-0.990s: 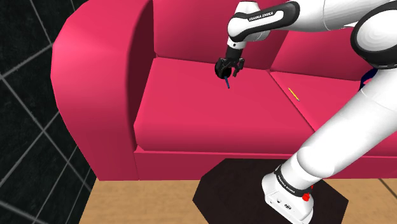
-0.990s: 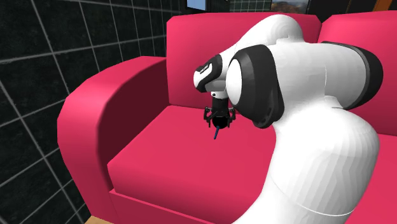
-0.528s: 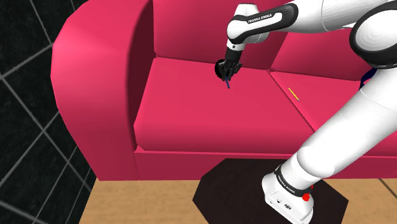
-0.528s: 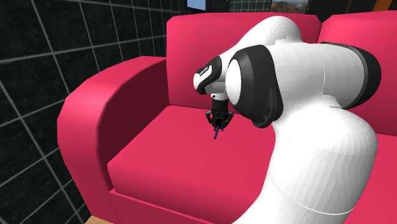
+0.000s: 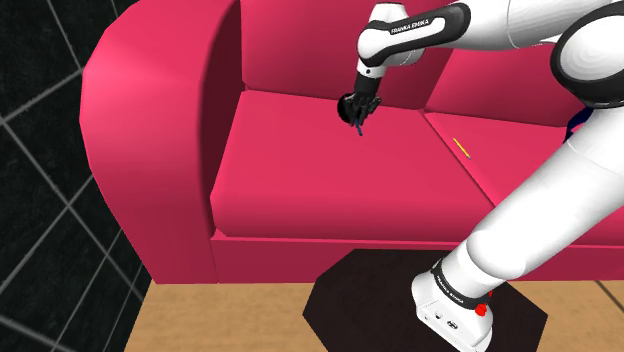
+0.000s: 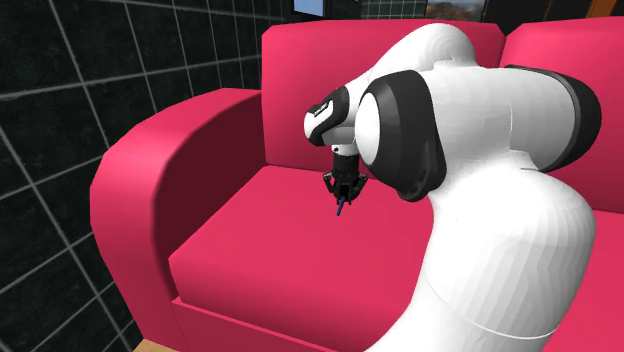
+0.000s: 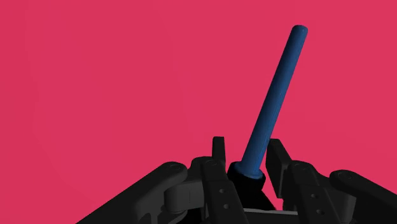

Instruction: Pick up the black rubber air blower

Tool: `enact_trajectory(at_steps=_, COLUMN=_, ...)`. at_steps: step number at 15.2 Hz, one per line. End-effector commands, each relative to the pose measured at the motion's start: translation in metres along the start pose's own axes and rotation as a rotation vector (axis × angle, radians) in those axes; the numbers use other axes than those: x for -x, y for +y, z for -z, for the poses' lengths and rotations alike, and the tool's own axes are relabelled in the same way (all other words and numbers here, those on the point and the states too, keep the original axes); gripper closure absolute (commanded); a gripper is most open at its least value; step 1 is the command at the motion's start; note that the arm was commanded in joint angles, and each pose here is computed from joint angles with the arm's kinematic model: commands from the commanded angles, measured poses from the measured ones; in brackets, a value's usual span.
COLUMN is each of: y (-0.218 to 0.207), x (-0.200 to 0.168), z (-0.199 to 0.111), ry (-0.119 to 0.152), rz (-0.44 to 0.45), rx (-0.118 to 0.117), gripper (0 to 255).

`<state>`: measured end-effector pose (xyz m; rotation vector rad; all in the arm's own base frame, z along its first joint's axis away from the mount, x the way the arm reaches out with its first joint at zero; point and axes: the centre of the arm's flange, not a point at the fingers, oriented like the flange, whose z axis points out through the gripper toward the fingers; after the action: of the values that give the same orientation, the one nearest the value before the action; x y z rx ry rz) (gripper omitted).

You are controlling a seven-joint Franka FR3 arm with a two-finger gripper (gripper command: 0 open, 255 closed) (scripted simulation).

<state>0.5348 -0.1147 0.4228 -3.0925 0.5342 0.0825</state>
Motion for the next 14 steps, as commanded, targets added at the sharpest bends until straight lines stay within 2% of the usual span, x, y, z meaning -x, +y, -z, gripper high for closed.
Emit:
enact_trajectory(at_steps=1, y=0.000, x=0.001, z=0.010, ry=0.000, rz=0.000, rx=0.000, gripper=255)
enact_trajectory(at_steps=14, y=0.000, x=0.004, z=0.074, ry=0.000, rz=0.000, rx=0.000, gripper=255)
